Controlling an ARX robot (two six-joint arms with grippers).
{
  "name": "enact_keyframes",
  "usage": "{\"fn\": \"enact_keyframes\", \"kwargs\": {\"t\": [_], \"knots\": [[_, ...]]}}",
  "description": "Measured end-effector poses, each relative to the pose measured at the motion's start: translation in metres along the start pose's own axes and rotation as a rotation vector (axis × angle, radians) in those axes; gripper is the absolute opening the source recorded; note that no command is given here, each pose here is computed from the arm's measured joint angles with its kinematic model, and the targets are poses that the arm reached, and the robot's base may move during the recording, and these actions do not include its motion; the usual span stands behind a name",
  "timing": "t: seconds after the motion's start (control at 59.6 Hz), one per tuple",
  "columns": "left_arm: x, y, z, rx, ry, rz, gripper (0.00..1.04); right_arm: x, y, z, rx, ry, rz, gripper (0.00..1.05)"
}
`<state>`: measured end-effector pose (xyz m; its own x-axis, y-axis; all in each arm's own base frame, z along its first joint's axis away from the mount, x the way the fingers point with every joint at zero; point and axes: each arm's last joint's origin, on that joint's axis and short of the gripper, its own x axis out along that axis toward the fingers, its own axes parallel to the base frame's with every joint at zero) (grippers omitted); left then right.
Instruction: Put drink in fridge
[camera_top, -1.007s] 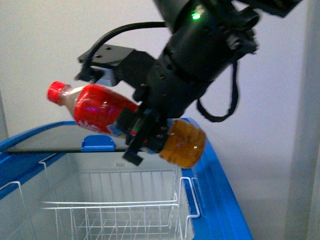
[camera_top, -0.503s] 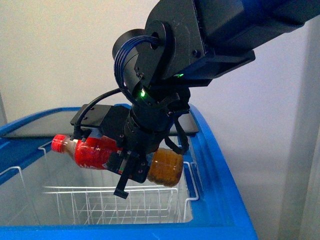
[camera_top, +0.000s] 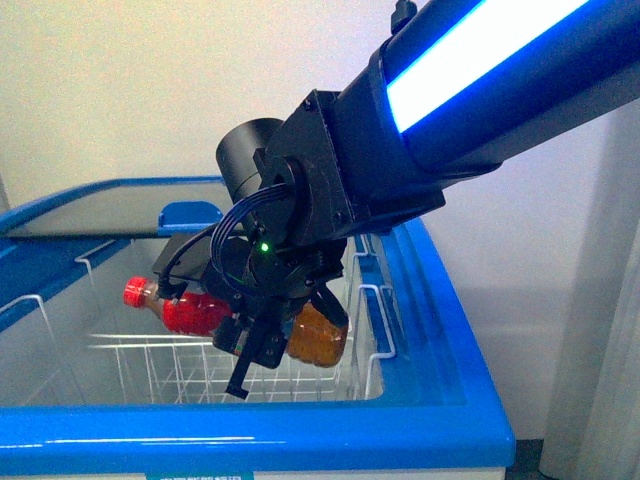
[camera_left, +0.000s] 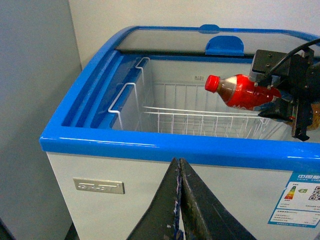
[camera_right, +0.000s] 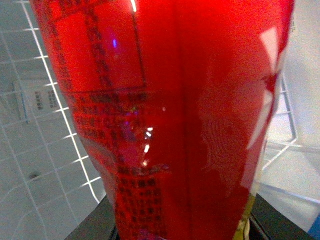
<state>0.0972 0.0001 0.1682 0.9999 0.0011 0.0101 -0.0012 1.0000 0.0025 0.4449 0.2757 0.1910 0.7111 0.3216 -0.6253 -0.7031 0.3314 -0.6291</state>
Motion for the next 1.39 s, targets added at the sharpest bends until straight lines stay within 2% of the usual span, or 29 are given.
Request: {"fn": "enact_keyframes", "kwargs": {"t": [0.235, 0.47, 0.638, 0.671, 0.705, 0.789, 0.839, 0.957, 1.024, 1.124, 1.225, 1.309, 1.393], "knots": [[0.000, 0.000, 0.000, 0.000, 0.000, 0.000, 0.03, 0.053, 0.029, -0.016, 0.007, 0.030, -0.042, 0.39], [0.000, 0.000, 0.000, 0.000, 0.000, 0.000, 0.03, 0.067, 0.037, -0.015, 0.017, 0.027, -0.041, 0.39], [0.000, 0.000, 0.000, 0.000, 0.000, 0.000, 0.24, 0.066, 0.038, -0.013, 0.022, 0.033, -0.036, 0.40], [0.000, 0.000, 0.000, 0.000, 0.000, 0.000, 0.28, 0.066, 0.038, -0.013, 0.022, 0.034, -0.033, 0.43], [0.000, 0.000, 0.000, 0.000, 0.000, 0.000, 0.37, 0.066, 0.039, -0.014, 0.029, 0.038, -0.023, 0.53], [0.000, 0.000, 0.000, 0.000, 0.000, 0.000, 0.49, 0.066, 0.039, -0.014, 0.032, 0.036, -0.010, 0.63], [0.000, 0.000, 0.000, 0.000, 0.000, 0.000, 0.58, 0.063, 0.038, -0.012, 0.034, 0.027, 0.001, 0.73], [0.000, 0.000, 0.000, 0.000, 0.000, 0.000, 0.84, 0.038, 0.021, 0.000, 0.080, -0.042, -0.002, 0.97], [0.000, 0.000, 0.000, 0.000, 0.000, 0.000, 0.98, 0.011, 0.007, 0.011, 0.121, -0.105, 0.003, 0.97], [0.000, 0.000, 0.000, 0.000, 0.000, 0.000, 0.97, -0.035, -0.006, 0.022, 0.177, -0.189, 0.044, 0.97], [0.000, 0.000, 0.000, 0.000, 0.000, 0.000, 0.97, -0.077, -0.019, 0.018, 0.260, -0.239, 0.051, 0.97], [0.000, 0.000, 0.000, 0.000, 0.000, 0.000, 0.97, -0.106, -0.040, 0.007, 0.341, -0.244, -0.043, 0.97], [0.000, 0.000, 0.000, 0.000, 0.000, 0.000, 0.97, -0.140, -0.072, -0.018, 0.493, -0.218, -0.241, 0.97]]}}
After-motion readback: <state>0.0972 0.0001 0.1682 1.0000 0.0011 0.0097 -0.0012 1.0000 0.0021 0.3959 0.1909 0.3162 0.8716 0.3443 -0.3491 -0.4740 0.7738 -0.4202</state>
